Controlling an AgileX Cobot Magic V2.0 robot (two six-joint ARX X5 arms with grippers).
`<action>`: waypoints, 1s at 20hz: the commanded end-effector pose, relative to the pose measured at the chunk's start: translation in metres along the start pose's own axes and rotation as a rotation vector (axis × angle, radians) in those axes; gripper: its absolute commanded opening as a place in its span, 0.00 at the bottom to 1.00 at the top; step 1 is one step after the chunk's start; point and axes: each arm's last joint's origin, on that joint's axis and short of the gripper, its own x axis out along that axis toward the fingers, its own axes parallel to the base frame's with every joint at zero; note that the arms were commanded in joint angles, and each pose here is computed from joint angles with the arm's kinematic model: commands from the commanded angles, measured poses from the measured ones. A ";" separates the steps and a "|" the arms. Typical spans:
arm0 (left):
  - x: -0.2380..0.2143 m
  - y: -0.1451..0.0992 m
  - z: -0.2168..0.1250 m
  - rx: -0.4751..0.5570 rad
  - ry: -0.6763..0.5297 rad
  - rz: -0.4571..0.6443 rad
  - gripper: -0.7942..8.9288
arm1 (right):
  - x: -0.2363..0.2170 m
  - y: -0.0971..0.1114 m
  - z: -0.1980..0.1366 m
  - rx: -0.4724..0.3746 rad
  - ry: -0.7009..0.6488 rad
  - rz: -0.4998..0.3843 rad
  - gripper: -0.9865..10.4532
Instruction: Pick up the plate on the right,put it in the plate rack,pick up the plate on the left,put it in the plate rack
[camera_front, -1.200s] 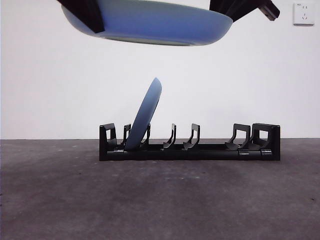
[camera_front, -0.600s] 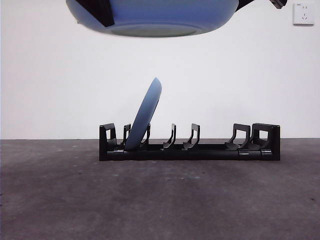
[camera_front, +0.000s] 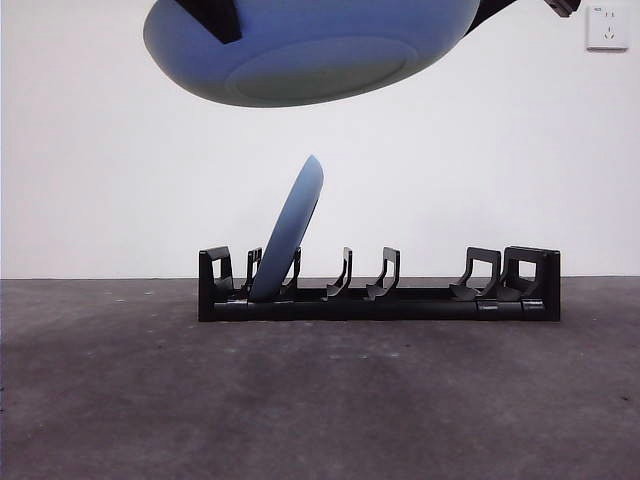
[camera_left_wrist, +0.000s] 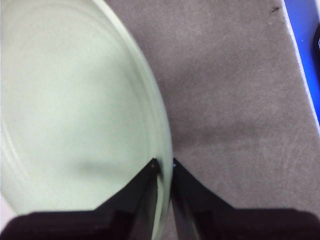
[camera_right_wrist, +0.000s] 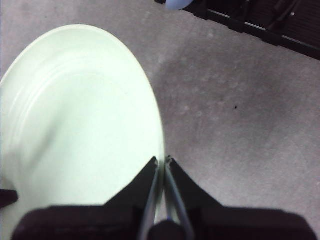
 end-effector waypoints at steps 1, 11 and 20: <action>0.003 -0.002 0.000 -0.025 -0.010 -0.039 0.07 | -0.009 0.004 0.000 -0.029 -0.030 0.024 0.10; 0.003 0.002 0.008 -0.084 -0.159 -0.066 0.07 | -0.035 0.013 -0.004 -0.074 -0.150 0.028 0.29; 0.011 0.058 0.002 -0.495 -0.539 0.038 0.07 | -0.132 0.037 -0.061 -0.135 -0.468 -0.110 0.29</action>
